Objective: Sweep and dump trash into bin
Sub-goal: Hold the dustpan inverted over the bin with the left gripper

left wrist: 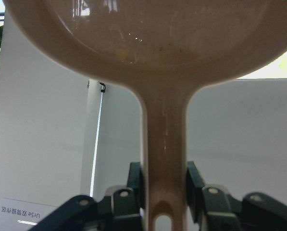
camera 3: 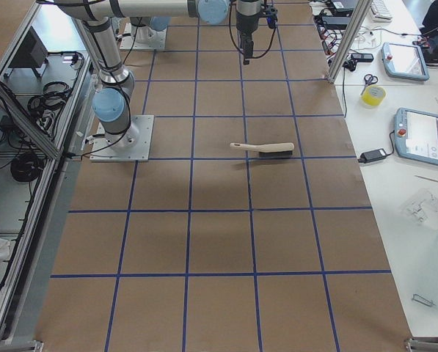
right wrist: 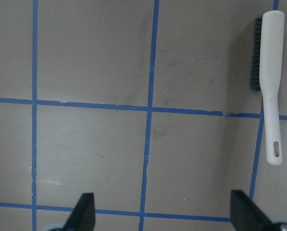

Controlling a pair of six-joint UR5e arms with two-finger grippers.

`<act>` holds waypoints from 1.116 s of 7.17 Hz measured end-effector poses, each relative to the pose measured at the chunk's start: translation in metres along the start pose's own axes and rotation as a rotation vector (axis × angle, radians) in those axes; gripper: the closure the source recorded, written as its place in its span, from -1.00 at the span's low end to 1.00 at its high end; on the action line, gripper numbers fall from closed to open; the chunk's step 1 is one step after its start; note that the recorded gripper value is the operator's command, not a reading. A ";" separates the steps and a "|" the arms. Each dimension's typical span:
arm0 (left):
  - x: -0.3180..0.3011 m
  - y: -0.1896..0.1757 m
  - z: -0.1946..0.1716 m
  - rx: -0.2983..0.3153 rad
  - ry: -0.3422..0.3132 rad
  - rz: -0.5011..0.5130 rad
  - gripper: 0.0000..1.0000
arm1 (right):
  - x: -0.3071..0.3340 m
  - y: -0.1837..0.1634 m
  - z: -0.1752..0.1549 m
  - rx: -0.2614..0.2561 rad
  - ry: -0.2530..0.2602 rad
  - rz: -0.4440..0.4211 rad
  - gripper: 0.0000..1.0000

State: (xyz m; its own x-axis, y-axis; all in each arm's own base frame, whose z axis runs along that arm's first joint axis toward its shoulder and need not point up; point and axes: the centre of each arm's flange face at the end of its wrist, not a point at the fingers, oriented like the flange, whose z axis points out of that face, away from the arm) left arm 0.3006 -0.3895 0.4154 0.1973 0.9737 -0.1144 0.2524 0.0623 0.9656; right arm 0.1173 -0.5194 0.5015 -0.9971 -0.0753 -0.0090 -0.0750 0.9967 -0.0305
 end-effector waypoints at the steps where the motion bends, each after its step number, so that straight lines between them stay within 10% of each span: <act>1: 0.003 -0.003 -0.005 -0.020 -0.006 -0.010 1.00 | 0.000 0.000 0.000 0.000 0.000 0.000 -1.00; 5: -0.004 0.000 -0.004 0.029 -0.016 0.027 1.00 | 0.000 0.000 0.000 0.001 -0.001 0.001 -1.00; 8: -0.043 0.056 0.024 0.257 -0.030 0.145 1.00 | 0.000 0.002 -0.003 0.005 -0.001 0.002 -1.00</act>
State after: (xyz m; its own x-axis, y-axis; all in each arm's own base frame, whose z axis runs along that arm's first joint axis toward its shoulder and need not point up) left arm 0.3294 -0.4331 0.4686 0.2760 0.9611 0.0095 0.4503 -0.1380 0.8821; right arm 0.1172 -0.5178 0.5042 -0.9973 -0.0732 -0.0097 -0.0728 0.9967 -0.0357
